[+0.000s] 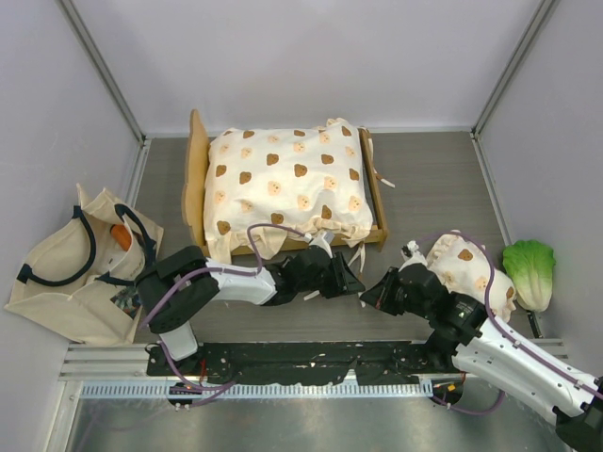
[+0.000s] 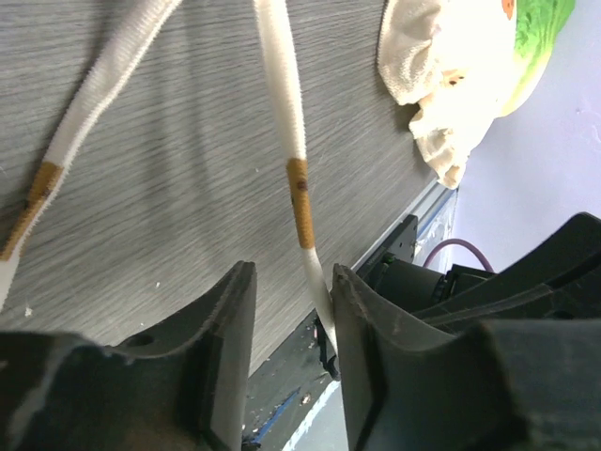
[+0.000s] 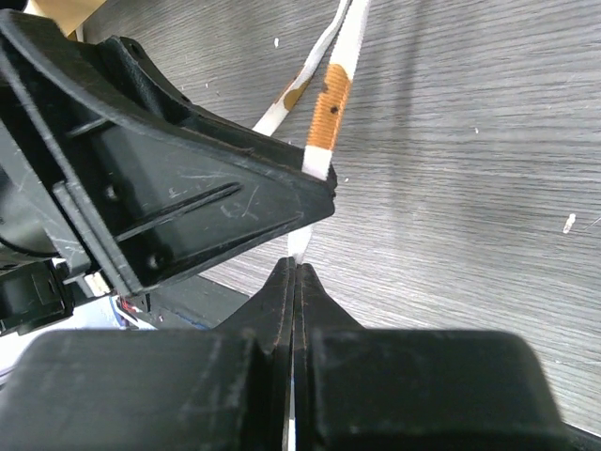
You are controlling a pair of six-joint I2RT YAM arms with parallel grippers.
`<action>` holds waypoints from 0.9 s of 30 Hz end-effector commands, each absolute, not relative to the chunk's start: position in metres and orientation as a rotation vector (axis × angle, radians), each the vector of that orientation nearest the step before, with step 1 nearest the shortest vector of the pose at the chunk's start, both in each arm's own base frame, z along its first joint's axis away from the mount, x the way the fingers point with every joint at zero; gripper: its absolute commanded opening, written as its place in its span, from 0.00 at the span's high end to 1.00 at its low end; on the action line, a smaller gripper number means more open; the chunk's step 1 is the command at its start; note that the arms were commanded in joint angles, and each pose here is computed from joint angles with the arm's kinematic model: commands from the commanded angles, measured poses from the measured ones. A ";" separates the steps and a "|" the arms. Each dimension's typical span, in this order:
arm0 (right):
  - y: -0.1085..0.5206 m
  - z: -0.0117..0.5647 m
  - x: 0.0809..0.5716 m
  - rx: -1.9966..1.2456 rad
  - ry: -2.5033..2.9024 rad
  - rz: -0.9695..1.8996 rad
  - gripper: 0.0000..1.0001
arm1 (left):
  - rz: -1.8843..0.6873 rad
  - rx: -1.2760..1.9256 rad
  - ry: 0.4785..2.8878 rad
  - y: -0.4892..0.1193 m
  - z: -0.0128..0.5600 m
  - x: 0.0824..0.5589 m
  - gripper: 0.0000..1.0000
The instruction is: Set up the pet bed
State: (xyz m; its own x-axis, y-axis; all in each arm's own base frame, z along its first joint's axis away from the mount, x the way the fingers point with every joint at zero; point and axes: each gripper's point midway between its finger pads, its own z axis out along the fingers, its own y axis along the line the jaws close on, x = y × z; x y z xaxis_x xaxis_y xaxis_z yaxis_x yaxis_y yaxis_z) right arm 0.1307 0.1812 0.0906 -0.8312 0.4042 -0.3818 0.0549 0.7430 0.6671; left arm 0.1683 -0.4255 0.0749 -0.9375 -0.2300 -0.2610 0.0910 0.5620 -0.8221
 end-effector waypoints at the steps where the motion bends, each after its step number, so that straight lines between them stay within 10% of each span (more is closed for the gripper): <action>1: 0.186 0.096 0.137 0.352 2.382 0.941 0.99 | -1.379 -0.129 2.400 -0.437 0.087 0.179 0.63; 22: 0.183 0.085 0.137 0.335 2.422 0.880 0.99 | -1.434 -0.139 2.388 -0.442 0.087 0.185 1.00; 27: 0.170 0.108 0.153 0.365 2.333 0.795 0.70 | -1.374 -0.155 2.418 -0.430 0.076 0.187 1.00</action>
State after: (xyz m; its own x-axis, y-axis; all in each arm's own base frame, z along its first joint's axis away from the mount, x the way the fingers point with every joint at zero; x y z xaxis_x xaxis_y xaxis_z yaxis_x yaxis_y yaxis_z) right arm 0.1324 0.1778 0.0761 -0.8341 0.3948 -0.3852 0.0736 0.7718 0.6316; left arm 0.1791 -0.4307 0.0676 -0.9394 -0.2499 -0.2347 0.0659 0.5401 -0.8390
